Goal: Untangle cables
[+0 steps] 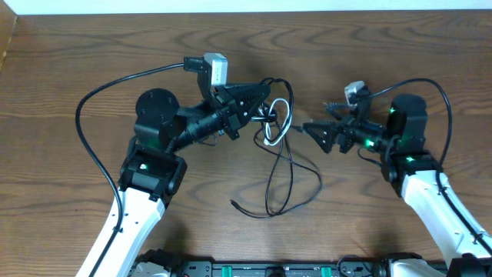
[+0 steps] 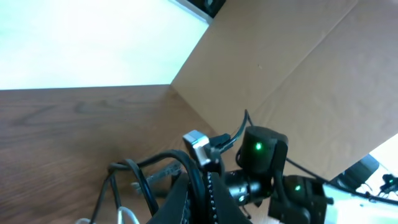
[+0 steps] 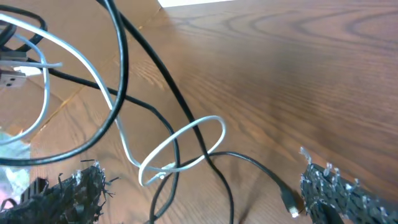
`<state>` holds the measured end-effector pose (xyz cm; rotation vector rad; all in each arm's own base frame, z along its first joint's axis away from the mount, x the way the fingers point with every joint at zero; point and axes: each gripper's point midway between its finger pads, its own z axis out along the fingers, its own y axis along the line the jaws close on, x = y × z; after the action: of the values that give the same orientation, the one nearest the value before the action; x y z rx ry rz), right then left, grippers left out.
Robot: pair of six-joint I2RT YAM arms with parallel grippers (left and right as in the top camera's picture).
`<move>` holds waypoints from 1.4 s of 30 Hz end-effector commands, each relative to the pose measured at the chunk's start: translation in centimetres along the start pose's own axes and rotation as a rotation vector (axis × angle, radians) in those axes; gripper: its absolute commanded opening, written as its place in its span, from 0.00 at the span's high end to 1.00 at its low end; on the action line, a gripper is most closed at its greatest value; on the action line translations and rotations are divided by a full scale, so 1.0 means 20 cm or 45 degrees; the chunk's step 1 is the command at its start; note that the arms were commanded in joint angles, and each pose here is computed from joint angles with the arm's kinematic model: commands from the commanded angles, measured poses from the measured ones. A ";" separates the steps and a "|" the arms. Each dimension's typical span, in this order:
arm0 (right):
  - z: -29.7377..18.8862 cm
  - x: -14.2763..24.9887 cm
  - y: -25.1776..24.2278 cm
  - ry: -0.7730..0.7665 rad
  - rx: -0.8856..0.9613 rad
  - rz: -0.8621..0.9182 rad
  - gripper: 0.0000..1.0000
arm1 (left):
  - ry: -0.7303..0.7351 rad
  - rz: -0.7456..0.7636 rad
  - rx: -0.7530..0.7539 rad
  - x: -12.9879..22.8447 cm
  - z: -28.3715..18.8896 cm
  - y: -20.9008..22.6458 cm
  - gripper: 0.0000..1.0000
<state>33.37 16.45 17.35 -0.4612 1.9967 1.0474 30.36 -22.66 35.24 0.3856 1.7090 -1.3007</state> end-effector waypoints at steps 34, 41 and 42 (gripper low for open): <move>0.21 -0.11 0.07 -0.146 -0.011 0.238 0.01 | -0.090 -0.192 0.109 -0.14 -0.02 -0.14 0.93; 0.33 -0.03 0.03 -0.127 0.127 0.223 0.01 | -0.087 -0.197 0.107 -0.14 -0.02 -0.13 0.92; 0.35 -0.01 0.03 -0.116 0.131 0.201 0.01 | -0.087 -0.197 0.107 -0.14 -0.02 -0.13 0.92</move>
<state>36.23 21.59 17.29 -0.1945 1.9882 1.1016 30.24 -22.68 37.16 0.2238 1.7060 -1.4801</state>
